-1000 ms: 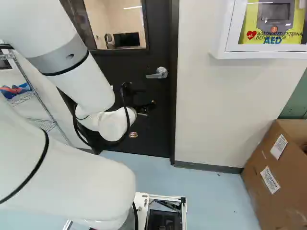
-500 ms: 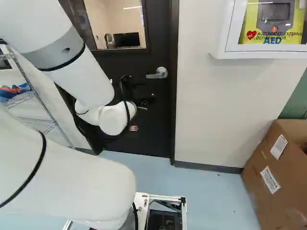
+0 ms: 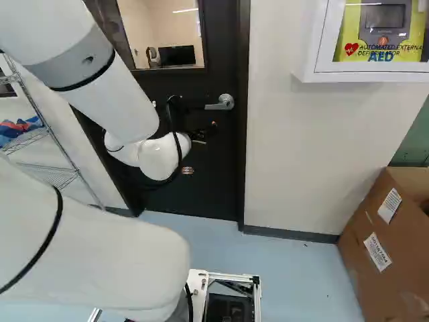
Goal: Open the door and move inside
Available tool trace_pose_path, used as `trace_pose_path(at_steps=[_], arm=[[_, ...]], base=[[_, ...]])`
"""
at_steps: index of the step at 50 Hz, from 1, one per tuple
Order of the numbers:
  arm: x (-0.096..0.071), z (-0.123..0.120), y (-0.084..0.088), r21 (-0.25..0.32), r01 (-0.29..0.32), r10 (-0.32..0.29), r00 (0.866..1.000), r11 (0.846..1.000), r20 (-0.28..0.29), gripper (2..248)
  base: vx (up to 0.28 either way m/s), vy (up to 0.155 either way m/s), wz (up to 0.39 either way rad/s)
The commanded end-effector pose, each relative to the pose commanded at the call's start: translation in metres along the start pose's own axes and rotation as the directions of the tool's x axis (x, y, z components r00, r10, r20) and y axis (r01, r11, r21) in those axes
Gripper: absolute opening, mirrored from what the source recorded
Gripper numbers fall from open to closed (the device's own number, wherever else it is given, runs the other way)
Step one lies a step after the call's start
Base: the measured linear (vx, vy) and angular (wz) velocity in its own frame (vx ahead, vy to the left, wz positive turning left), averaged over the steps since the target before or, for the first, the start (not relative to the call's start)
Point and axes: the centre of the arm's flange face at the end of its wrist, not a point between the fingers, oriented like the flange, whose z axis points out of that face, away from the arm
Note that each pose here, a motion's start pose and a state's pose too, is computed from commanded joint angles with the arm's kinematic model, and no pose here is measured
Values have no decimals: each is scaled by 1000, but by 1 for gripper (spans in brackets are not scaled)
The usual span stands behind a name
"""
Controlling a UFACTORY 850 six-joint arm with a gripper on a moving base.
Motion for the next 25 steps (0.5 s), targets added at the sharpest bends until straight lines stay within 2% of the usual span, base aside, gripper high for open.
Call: trace_pose_path(at_steps=[25], arm=[[29, 14, -1, 10, 9, -9, 998, 1000, -57, 247]], base=[[0, 0, 0]])
